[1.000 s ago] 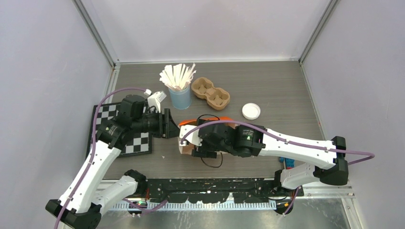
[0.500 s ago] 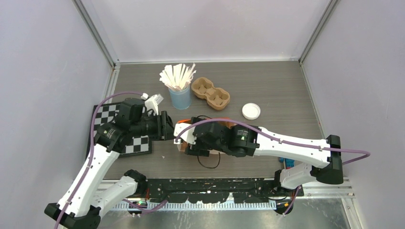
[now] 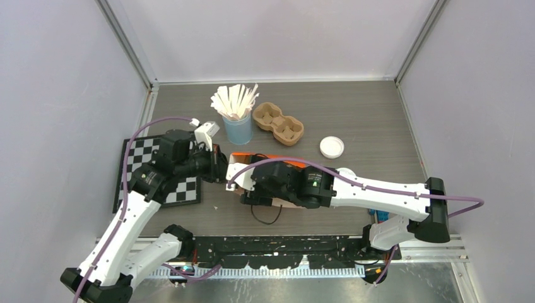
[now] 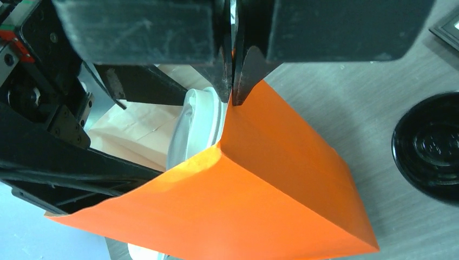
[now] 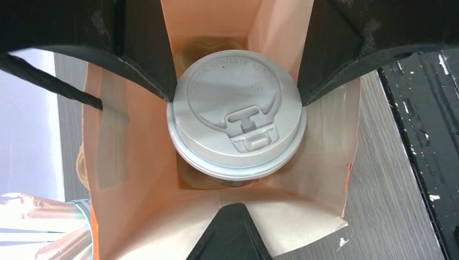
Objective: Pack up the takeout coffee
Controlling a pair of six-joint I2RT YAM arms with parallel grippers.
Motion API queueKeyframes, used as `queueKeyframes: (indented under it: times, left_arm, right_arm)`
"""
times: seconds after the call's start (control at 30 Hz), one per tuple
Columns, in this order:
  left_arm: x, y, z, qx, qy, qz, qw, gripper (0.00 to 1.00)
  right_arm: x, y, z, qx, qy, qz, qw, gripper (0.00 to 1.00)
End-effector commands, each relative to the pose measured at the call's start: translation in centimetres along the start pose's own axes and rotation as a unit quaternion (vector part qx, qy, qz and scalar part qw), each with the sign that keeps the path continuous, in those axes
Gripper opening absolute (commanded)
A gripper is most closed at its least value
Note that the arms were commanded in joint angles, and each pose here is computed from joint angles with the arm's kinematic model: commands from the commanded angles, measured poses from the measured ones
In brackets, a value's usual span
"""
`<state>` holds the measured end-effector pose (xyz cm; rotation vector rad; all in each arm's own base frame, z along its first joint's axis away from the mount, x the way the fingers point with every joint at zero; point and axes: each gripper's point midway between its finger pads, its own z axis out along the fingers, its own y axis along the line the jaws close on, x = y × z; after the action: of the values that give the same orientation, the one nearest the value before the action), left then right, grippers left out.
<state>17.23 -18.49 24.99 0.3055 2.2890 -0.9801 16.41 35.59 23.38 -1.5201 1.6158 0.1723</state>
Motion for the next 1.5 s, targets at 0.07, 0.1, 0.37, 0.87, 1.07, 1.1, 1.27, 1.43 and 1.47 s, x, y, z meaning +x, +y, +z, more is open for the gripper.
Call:
queueKeyframes:
  times: [0.07, 0.1, 0.37, 0.87, 1.07, 1.1, 1.27, 1.43, 1.47]
  left_arm:
    - [-2.6, -2.0, -0.2, 0.066, -0.082, 0.124, 0.987, 0.00]
    - [-2.5, -2.0, -0.1, 0.070, -0.079, 0.125, 0.986, 0.00]
    - [-0.9, -1.1, -0.2, 0.053, -0.050, 0.115, 0.991, 0.02]
    - [1.0, -0.8, -1.0, 0.050, -0.047, 0.091, 0.994, 0.02]
    - [1.8, -0.1, -1.1, 0.030, -0.029, 0.063, 0.997, 0.13]
    - [1.8, 0.2, -1.1, 0.019, -0.028, 0.055, 0.998, 0.18]
    - [2.1, 0.7, -0.9, 0.004, -0.024, 0.025, 0.999, 0.30]
    - [2.0, 0.8, -0.3, 0.007, -0.026, 0.012, 1.000, 0.35]
    - [1.9, 0.8, -0.3, 0.008, -0.027, 0.013, 1.000, 0.36]
  right_arm:
    - [0.4, -1.4, -1.3, 0.017, -0.001, -0.018, 1.000, 0.70]
    - [0.6, -1.3, -1.3, 0.016, 0.001, -0.021, 1.000, 0.70]
    - [2.2, -1.1, -0.5, 0.025, 0.020, -0.035, 0.999, 0.70]
    - [3.6, -0.9, 0.3, 0.018, 0.035, -0.047, 0.998, 0.70]
    - [3.9, -0.6, 0.7, 0.017, 0.035, -0.048, 0.998, 0.70]
    - [3.9, -0.6, 0.8, 0.017, 0.034, -0.048, 0.998, 0.70]
    - [3.8, -0.6, 1.0, 0.017, 0.031, -0.048, 0.998, 0.70]
    - [3.8, -0.9, 0.9, 0.025, 0.030, -0.047, 0.998, 0.70]
    - [3.8, -0.8, 0.9, 0.024, 0.030, -0.046, 0.998, 0.70]
